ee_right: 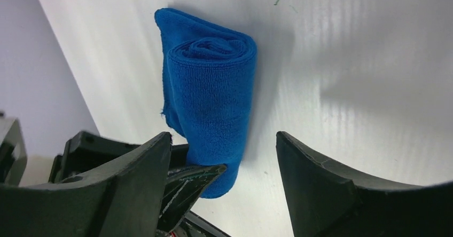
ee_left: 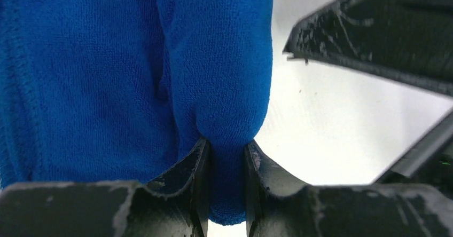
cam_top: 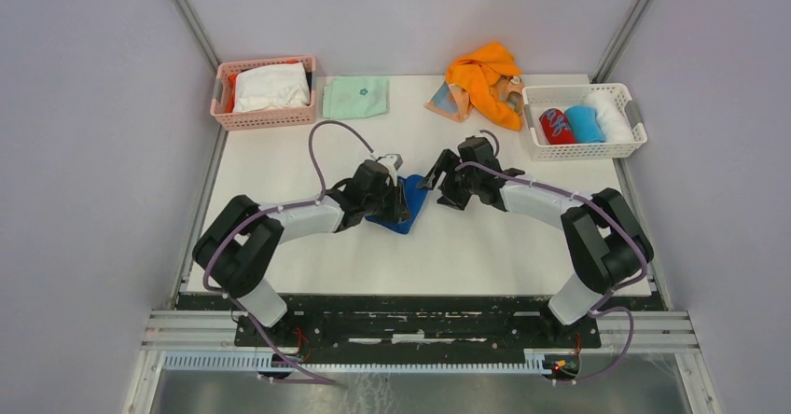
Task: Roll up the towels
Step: Roll the towel at the center of the board.
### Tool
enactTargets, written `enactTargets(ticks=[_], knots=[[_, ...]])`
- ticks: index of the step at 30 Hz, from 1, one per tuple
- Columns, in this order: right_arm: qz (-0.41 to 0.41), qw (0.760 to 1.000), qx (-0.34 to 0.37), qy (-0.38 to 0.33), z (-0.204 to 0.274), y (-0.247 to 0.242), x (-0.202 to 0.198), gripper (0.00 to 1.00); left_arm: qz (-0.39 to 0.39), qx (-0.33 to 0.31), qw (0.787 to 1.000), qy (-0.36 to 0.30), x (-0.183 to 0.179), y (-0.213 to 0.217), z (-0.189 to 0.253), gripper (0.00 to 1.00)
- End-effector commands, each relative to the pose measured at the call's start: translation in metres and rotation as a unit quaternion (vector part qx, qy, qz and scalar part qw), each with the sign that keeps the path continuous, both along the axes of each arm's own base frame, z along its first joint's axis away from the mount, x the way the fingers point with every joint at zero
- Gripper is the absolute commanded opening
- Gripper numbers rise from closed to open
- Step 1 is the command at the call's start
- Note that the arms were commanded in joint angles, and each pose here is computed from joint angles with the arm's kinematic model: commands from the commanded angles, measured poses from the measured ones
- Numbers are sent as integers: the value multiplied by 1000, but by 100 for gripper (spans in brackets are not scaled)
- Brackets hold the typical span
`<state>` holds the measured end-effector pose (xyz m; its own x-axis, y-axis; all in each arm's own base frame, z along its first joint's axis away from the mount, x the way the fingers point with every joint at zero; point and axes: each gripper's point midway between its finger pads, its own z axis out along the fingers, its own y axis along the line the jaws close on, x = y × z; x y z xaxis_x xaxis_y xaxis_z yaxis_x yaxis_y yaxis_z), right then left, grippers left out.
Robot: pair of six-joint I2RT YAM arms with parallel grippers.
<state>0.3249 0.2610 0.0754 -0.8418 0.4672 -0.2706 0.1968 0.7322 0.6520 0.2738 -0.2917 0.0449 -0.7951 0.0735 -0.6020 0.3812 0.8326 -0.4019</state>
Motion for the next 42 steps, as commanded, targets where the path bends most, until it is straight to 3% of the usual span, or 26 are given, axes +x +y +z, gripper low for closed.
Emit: enactTargets(ticks=[1,6,12,20,26,30,35,38,42], knots=[[6,997,67,-29,5,24,15,80,-14,-104,984,147,-26,-11,-14,26],[14,995,90,-35,-2,36,24,83,7,-135,968,210,-24,-6,-31,26],[15,997,67,-24,-27,37,32,81,40,-163,952,258,-22,6,-43,25],[32,999,25,-7,-58,37,41,73,50,-162,943,287,-39,15,-56,25],[39,996,-70,30,-67,15,27,59,75,-143,944,289,-45,28,-65,31],[42,984,-163,52,-61,4,12,51,90,-94,965,230,-36,39,-54,43],[15,968,-241,67,-47,-9,6,49,112,-16,989,98,-25,48,-10,61],[7,964,-258,68,-40,-10,4,49,126,29,992,0,-26,47,26,70],[3,963,-257,80,-41,-6,0,48,144,86,978,-122,-28,43,64,77]])
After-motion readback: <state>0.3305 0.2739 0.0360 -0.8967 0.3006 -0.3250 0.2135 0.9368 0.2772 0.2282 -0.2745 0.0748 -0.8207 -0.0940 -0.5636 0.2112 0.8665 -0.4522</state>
